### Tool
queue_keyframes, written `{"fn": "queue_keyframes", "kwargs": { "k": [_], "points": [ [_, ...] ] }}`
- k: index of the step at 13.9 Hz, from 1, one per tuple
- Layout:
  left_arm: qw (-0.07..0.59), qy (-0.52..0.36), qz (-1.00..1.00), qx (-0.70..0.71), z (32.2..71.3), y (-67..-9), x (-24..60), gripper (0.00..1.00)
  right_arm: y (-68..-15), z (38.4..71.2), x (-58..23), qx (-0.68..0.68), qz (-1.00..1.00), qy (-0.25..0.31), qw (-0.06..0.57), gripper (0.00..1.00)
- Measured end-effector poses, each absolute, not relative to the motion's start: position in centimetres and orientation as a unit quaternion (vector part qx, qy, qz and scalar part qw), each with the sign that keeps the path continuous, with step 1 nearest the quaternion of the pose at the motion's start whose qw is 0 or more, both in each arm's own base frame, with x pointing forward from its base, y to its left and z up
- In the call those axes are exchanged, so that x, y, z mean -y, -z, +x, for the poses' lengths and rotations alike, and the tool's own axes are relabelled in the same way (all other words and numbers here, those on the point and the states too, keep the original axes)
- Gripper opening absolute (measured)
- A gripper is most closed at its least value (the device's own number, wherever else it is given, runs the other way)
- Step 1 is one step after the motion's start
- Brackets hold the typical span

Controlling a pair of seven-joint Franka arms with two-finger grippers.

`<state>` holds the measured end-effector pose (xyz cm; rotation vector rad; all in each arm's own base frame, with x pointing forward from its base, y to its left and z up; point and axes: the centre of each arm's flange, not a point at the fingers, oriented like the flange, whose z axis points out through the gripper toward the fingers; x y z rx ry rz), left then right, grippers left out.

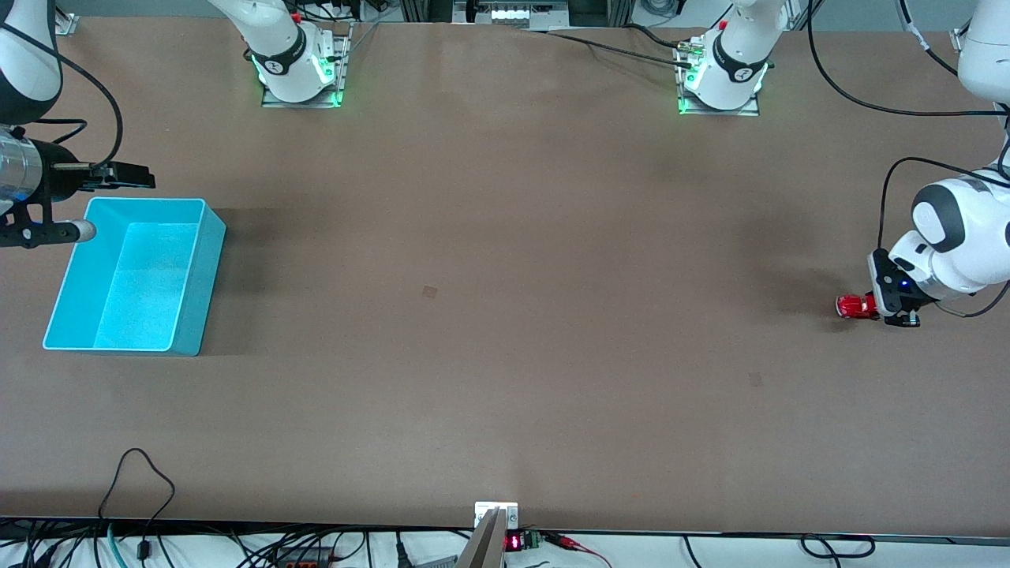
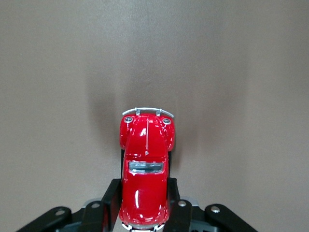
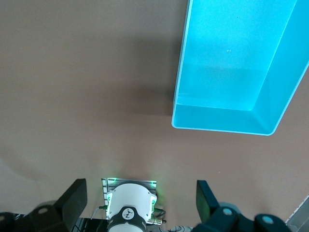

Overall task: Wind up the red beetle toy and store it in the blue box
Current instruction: 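Pull the car backward along the table with the left gripper, then open the left gripper to release the car toward the blue box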

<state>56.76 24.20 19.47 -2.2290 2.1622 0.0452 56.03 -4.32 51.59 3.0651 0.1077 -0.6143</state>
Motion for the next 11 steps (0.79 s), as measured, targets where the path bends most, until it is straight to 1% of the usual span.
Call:
{"fn": "queue_keyframes", "kwargs": {
  "k": [1,4,5,6,7,11],
  "points": [
    [0.015,-0.016,-0.717,-0.696,56.7,-19.3,-24.2,0.47,-51.6,56.0,4.2,-0.035,0.980,0.196,0.007,1.00],
    [0.007,-0.018,-0.711,-0.703,56.4,-18.1,-24.3,0.76,-51.6,56.1,3.7,-0.041,0.980,0.196,0.011,1.00],
    [0.013,-0.016,-0.709,-0.705,56.7,-18.7,-24.3,0.85,-51.6,56.1,3.5,-0.042,0.980,0.197,0.013,1.00],
    [0.019,-0.013,-0.708,-0.706,57.1,-19.6,-24.3,0.95,-51.6,56.1,3.4,-0.043,0.979,0.196,0.014,1.00],
    [0.021,-0.013,-0.708,-0.706,57.3,-20.6,-24.3,1.00,-51.7,56.1,3.3,-0.045,0.979,0.196,0.014,1.00],
    [0.029,-0.017,-0.707,-0.706,57.5,-25.1,-24.3,1.00,-51.7,56.1,3.1,-0.046,0.979,0.196,0.016,1.00]
  ]
}}
